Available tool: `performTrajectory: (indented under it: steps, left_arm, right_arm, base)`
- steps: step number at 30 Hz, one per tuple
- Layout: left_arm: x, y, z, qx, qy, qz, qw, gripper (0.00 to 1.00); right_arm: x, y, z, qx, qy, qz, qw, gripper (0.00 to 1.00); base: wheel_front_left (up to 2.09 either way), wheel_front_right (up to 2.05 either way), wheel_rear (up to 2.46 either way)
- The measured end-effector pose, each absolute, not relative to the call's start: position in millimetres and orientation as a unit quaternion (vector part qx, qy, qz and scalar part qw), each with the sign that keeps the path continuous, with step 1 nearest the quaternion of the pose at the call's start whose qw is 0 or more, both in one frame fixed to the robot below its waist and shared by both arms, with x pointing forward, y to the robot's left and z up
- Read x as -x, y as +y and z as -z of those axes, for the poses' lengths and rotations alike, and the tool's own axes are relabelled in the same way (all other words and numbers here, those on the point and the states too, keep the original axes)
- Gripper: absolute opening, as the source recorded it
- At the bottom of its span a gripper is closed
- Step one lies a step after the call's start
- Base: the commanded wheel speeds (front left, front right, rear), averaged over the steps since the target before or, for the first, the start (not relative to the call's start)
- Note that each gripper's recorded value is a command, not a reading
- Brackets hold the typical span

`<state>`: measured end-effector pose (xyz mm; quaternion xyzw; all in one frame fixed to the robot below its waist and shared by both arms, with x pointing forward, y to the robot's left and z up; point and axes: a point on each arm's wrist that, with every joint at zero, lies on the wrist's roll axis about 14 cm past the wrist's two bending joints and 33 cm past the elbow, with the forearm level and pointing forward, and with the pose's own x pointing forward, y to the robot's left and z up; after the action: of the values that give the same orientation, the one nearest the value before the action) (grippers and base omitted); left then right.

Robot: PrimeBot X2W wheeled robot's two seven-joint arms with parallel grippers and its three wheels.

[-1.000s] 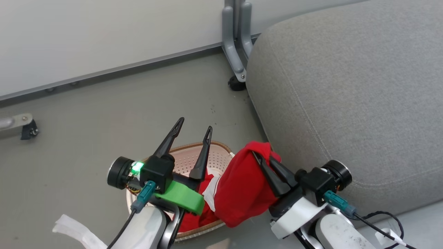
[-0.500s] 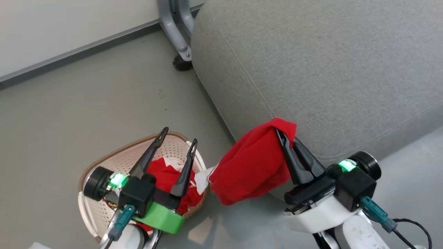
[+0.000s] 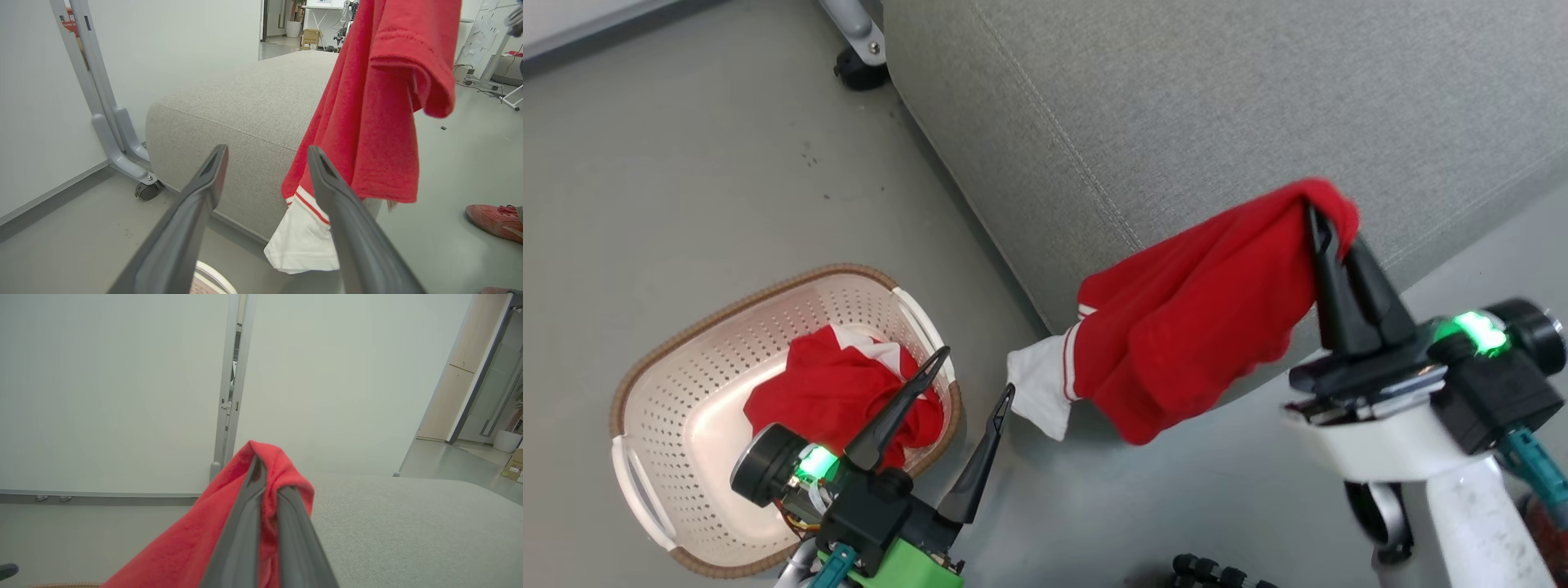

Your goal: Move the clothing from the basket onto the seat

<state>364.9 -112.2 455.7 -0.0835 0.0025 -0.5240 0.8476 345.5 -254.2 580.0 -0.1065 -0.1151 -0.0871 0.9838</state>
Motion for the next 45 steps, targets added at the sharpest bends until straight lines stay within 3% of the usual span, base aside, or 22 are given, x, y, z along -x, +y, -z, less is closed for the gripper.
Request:
performTrajectory:
  steps: [7, 14, 18, 23, 26, 33, 39, 40, 41, 45]
  left_arm:
    - [-367, -116, -434, 0.107, 0.023, 0.546, 0.831, 1.00]
    - [-407, -117, -443, 0.142, -0.011, 0.521, 0.841, 1.00]
    - [-415, -113, -435, 0.145, -0.012, 0.520, 0.842, 1.00]
    - [-420, -102, -411, 0.141, 0.011, 0.513, 0.846, 1.00]
    - [-423, -96, -397, 0.140, 0.024, 0.507, 0.850, 1.00]
    - [-423, -81, -368, 0.117, 0.058, 0.502, 0.855, 1.00]
    - [-434, -72, -376, 0.110, 0.045, 0.469, 0.875, 1.00]
    - [-434, -71, -379, 0.111, 0.043, 0.464, 0.878, 1.00]
    - [-434, -70, -382, 0.113, 0.042, 0.457, 0.881, 1.00]
    - [-436, -68, -398, 0.112, 0.031, 0.431, 0.895, 1.00]
  right_arm:
    - [-407, -285, -644, 0.229, -0.191, 0.075, 0.952, 0.00]
    - [-477, -318, -705, 0.330, -0.243, 0.067, 0.910, 0.00]
    - [-507, -347, -720, 0.372, -0.243, 0.094, 0.891, 0.00]
    - [-532, -378, -665, 0.341, -0.192, 0.132, 0.911, 0.00]
    - [-531, -397, -590, 0.318, -0.102, 0.143, 0.932, 0.00]
    - [-491, -417, -455, 0.235, 0.057, 0.186, 0.953, 0.00]
    - [-444, -416, -400, 0.181, 0.142, 0.209, 0.950, 0.00]
    - [-437, -415, -397, 0.173, 0.149, 0.214, 0.950, 0.45]
    - [-430, -415, -395, 0.168, 0.156, 0.218, 0.949, 1.00]
    - [-407, -411, -401, 0.158, 0.158, 0.229, 0.947, 1.00]
  base:
    - [0.00, 0.00, 0.00]
    - [0.00, 0.00, 0.00]
    - [0.00, 0.00, 0.00]
    - [0.00, 0.00, 0.00]
    - [0.00, 0.00, 0.00]
    - [0.00, 0.00, 0.00]
    - [0.00, 0.00, 0.00]
    - [0.00, 0.00, 0.00]
    - [0.00, 0.00, 0.00]
    - [0.00, 0.00, 0.00]
